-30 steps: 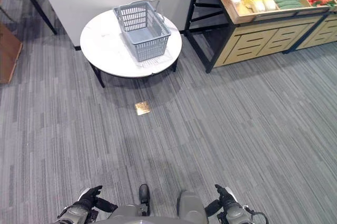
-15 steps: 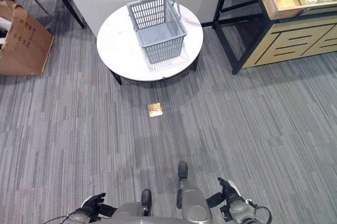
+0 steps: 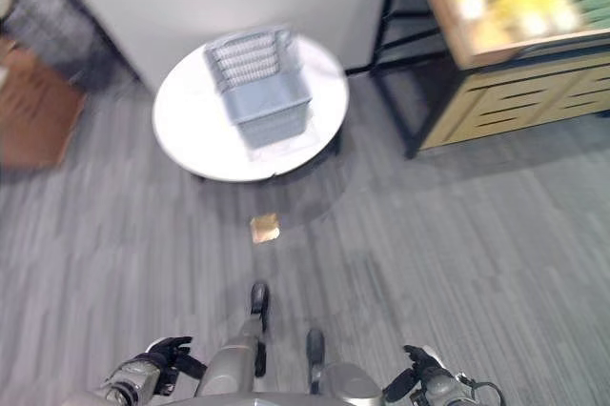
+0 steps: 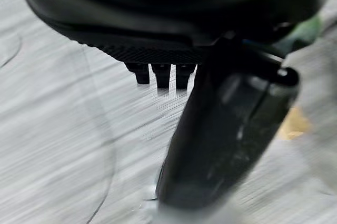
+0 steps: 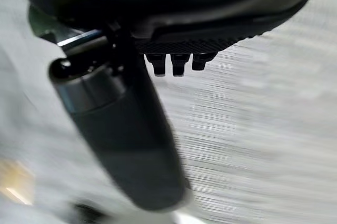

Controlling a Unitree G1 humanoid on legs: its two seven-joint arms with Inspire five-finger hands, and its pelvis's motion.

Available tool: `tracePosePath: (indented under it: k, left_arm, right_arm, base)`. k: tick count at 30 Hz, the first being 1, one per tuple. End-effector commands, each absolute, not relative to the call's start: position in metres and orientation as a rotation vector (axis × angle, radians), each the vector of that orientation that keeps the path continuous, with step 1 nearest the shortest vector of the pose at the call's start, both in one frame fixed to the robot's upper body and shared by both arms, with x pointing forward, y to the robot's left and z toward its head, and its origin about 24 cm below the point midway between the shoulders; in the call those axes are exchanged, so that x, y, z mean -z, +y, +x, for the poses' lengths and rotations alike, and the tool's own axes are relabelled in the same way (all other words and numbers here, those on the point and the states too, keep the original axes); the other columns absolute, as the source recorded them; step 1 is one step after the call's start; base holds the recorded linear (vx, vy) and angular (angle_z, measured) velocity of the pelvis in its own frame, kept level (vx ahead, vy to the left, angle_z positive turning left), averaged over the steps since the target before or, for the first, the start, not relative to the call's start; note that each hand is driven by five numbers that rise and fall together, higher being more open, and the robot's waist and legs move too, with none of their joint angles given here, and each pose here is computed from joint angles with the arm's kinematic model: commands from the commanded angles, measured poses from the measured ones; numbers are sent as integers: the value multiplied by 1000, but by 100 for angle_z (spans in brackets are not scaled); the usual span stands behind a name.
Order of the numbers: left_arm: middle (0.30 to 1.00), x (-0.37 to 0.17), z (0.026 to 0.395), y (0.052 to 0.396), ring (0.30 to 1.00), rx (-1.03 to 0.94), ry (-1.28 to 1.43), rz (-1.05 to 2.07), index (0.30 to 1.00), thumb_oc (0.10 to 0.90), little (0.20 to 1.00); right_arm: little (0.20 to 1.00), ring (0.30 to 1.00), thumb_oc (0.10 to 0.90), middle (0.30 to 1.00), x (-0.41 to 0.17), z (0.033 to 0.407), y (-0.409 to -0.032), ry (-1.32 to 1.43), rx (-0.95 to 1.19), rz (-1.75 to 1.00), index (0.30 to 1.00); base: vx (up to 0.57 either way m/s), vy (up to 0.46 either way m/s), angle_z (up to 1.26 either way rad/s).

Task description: Get the vegetables into the basket

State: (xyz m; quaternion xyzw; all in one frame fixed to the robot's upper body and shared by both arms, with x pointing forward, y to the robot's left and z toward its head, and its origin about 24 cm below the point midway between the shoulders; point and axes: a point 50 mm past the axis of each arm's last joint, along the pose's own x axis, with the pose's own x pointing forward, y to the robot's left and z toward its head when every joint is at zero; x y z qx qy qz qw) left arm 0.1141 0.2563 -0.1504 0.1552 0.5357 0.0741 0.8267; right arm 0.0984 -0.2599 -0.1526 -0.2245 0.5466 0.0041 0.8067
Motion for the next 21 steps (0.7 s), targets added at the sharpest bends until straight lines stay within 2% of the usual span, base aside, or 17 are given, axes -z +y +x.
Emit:
tracePosePath:
  k: [1,8,13,18,21]
  left_arm:
    - [1000,154,101,256,1000,-95,1179,395,1000,900,1000]
    - [1000,151,116,245,1000,-17,1112,423,1000,900,1000]
    - [1000,152,114,246,1000,-22,1130,414,1000,900,1000]
    - [1000,154,115,239,1000,-4,1127,402,1000,900,1000]
    - [1000,153,117,238,1000,4,1116,403,1000,900,1000]
  right_arm:
    - [1000,1000,900,1000,156,80,-263,1227,-14,-493,1000]
    - [1000,1000,900,1000,154,94,-257,1184,-33,-494,1000]
    - [1000,1000,900,1000,154,104,-249,1149,-52,-480,1000]
    - [1000,1000,900,1000,151,116,-247,1109,-56,-487,1000]
    - [1000,1000,900,1000,150,117,-249,1101,-51,-489,1000]
  base:
    - [196,175,-10]
    - [140,181,-4]
    - [157,152,-6]
    - [245,-2,-12]
    - [278,-149,48]
